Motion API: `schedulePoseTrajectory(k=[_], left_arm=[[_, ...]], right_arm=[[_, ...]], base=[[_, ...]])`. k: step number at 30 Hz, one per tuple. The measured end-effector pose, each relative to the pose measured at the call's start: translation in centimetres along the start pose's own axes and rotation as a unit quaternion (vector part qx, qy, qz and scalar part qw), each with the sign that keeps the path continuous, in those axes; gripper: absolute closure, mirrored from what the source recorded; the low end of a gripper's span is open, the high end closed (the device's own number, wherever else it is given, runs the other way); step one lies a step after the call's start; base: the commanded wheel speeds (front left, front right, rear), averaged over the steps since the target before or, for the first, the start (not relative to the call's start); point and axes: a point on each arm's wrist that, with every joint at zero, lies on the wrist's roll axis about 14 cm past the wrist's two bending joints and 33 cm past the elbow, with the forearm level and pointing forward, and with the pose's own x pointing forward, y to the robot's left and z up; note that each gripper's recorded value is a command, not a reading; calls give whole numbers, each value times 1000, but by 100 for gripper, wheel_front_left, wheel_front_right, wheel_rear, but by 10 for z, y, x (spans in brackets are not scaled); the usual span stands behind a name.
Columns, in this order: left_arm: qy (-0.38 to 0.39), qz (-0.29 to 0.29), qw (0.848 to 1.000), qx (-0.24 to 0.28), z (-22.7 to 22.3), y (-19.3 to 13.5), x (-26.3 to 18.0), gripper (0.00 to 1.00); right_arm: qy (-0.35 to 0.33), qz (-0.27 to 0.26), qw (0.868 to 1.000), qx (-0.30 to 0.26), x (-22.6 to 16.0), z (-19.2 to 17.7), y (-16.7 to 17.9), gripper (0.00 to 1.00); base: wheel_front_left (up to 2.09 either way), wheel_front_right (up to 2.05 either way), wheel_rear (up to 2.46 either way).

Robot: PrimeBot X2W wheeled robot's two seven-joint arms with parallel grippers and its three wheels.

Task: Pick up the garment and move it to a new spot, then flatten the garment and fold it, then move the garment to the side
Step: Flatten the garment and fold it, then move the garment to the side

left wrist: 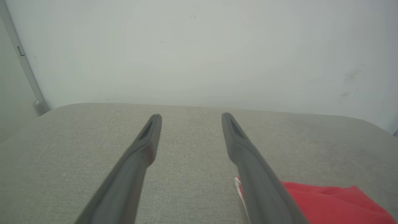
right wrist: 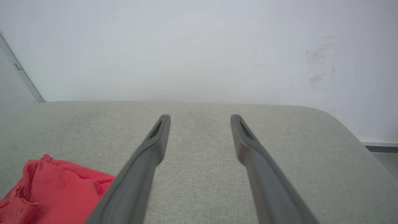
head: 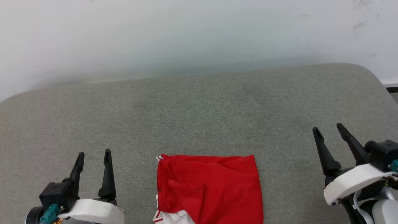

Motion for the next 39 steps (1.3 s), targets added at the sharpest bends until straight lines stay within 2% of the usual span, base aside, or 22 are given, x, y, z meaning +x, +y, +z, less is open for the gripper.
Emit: schedulePoseTrajectory(k=[10,21,23,27,30,33,36,39], left_arm=[[8,5,1000,2,-8,0,-12,0],[12,12,1000,1,-13,4,-10,0],[12,14,1000,1,-13,5,-10,0],[9,19,1000,-2,-12,6,-9,0],[8,26,1000,-9,-13,8,-9,0],[11,39,999,-14,-15,13,-10,0],[9,47,999,-14,-16,18,-7,0],[13,57,998,-13,-19,25,-6,0]], right_arm=[[-12,8,1000,23,-21,3,25,0],[-4,1,999,43,-23,2,23,0],[3,-7,998,56,-23,0,18,0],[53,-22,990,125,-21,-23,6,0],[138,-27,976,166,-24,-56,-7,0],[225,-17,953,204,-25,-86,-10,0],[301,2,920,251,-28,-116,2,0],[363,29,881,303,-33,-140,26,0]], base=[[0,0,0],[0,0,0],[0,0,0],[0,0,0],[0,0,0],[0,0,0],[0,0,0],[0,0,0]])
